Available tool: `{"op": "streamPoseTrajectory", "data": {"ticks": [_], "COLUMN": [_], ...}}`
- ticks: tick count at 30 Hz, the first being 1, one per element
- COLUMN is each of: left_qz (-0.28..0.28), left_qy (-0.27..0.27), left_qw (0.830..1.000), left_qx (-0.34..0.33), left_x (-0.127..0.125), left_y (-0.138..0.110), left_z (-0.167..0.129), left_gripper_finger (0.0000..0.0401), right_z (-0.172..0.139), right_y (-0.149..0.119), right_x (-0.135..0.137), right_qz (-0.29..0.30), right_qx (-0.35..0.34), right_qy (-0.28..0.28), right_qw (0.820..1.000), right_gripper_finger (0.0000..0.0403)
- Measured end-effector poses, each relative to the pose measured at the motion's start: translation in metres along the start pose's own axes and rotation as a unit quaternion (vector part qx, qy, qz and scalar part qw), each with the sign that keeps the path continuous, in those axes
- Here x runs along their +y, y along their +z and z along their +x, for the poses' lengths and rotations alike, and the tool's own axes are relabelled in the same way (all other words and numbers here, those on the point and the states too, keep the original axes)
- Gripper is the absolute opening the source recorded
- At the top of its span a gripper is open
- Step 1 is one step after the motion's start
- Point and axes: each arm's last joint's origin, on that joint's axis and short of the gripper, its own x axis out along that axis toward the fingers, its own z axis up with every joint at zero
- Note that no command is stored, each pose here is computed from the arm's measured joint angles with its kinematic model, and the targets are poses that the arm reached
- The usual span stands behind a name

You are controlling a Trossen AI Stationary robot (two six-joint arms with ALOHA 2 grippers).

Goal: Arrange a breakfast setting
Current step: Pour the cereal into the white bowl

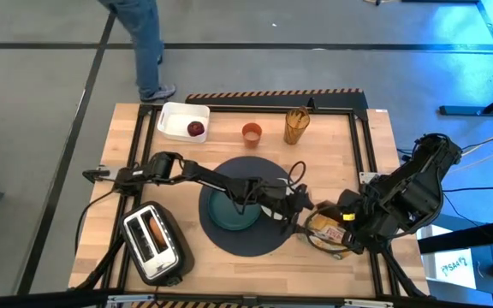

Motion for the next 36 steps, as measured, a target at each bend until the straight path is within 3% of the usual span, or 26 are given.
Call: {"op": "streamPoseTrajectory", "data": {"ticks": [5, 15, 21, 28, 32, 36], "left_qz": [0.041, 0.041, 0.039, 0.038, 0.047, 0.046], "left_qy": [0.002, 0.020, -0.007, -0.007, -0.007, 0.006], "left_qw": [0.999, 0.998, 0.999, 0.999, 0.999, 0.999], "left_qx": [0.017, 0.034, 0.035, 0.026, -0.011, 0.001], "left_x": [-0.002, -0.002, -0.003, -0.007, -0.009, -0.009], "left_y": [-0.003, -0.007, -0.007, 0.002, 0.032, 0.069], "left_z": [0.001, 0.000, 0.000, -0.002, -0.004, -0.011], "left_gripper_finger": [0.0272, 0.0130, 0.0019, 0.0003, 0.0003, 0.0002], "right_z": [0.000, -0.002, -0.031, -0.087, -0.117, -0.139], "right_y": [0.002, 0.003, 0.010, 0.023, 0.029, 0.032], "right_x": [0.000, -0.001, -0.005, -0.015, -0.025, -0.036], "right_qz": [0.000, 0.008, 0.016, 0.000, -0.009, -0.009], "right_qx": [-0.031, -0.045, -0.067, -0.147, -0.200, -0.238], "right_qy": [-0.008, -0.004, 0.025, 0.106, 0.140, 0.165], "right_qw": [0.999, 0.999, 0.997, 0.983, 0.970, 0.957], "right_gripper_finger": [0.0129, 0.0129, 0.0107, 0.0061, 0.0035, 0.0009]}}
